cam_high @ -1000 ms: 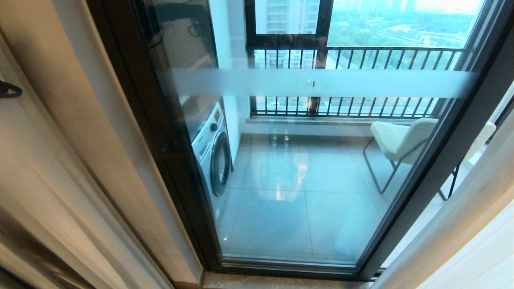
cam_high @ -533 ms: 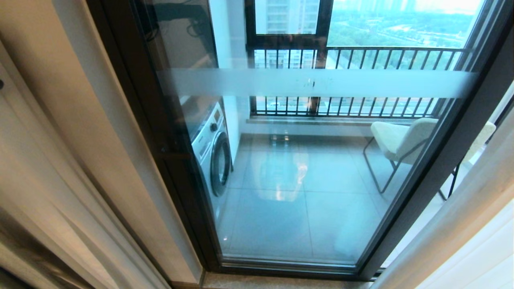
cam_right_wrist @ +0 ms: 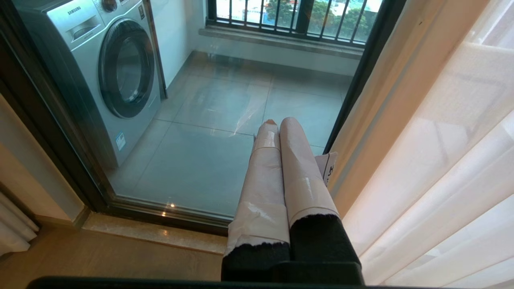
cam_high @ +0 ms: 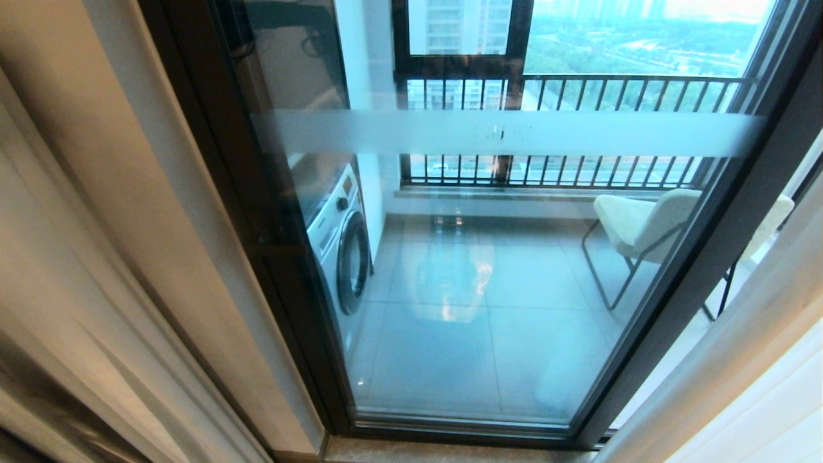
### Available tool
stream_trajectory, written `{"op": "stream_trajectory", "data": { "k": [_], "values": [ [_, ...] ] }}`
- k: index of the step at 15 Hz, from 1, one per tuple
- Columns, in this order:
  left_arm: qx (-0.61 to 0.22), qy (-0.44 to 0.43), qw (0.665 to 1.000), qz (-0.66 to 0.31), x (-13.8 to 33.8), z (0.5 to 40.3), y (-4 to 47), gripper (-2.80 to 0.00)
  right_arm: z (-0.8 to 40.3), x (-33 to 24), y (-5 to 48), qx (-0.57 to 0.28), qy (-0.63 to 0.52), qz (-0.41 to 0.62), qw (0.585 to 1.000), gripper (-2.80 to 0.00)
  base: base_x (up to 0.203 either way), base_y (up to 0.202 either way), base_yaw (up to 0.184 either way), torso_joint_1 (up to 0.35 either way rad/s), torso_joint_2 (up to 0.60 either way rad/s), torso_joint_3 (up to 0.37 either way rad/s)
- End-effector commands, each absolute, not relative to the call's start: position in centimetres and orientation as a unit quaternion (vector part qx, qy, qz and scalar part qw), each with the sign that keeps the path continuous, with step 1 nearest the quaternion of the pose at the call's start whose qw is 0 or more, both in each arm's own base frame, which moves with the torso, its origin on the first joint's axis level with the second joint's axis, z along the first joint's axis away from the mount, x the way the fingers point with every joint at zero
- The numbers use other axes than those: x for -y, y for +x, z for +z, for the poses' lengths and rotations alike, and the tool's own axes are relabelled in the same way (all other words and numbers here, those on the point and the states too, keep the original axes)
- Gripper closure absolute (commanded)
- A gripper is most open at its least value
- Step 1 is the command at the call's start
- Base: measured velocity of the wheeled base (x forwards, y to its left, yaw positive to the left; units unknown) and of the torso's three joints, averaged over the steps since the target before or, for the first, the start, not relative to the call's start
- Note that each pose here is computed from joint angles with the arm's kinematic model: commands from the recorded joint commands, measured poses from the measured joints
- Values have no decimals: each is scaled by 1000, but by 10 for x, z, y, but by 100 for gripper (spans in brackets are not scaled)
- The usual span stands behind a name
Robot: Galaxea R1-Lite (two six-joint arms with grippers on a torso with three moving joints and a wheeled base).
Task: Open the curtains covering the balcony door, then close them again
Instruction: Close the inner curtains on both sides
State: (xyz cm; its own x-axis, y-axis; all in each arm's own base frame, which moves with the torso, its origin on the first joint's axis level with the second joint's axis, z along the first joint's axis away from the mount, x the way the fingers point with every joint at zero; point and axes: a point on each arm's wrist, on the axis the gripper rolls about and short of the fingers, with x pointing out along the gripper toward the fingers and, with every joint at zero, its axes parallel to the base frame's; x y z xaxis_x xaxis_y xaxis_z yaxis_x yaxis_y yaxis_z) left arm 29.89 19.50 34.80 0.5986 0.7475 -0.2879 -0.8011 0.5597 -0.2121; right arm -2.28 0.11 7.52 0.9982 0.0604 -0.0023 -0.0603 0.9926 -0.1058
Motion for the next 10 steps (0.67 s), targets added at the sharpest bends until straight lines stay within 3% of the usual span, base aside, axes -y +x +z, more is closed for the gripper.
{"op": "stream_trajectory", "data": {
  "k": [1,10],
  "values": [
    [-85,-167,887,421,-195,348,299,-280,75,-1,-23,1,-54,31,998,0,0,0,0,0,0,0],
    [-17,-152,927,343,-206,356,312,-280,75,-1,-23,1,-54,31,998,0,0,0,0,0,0,0]
  ]
}}
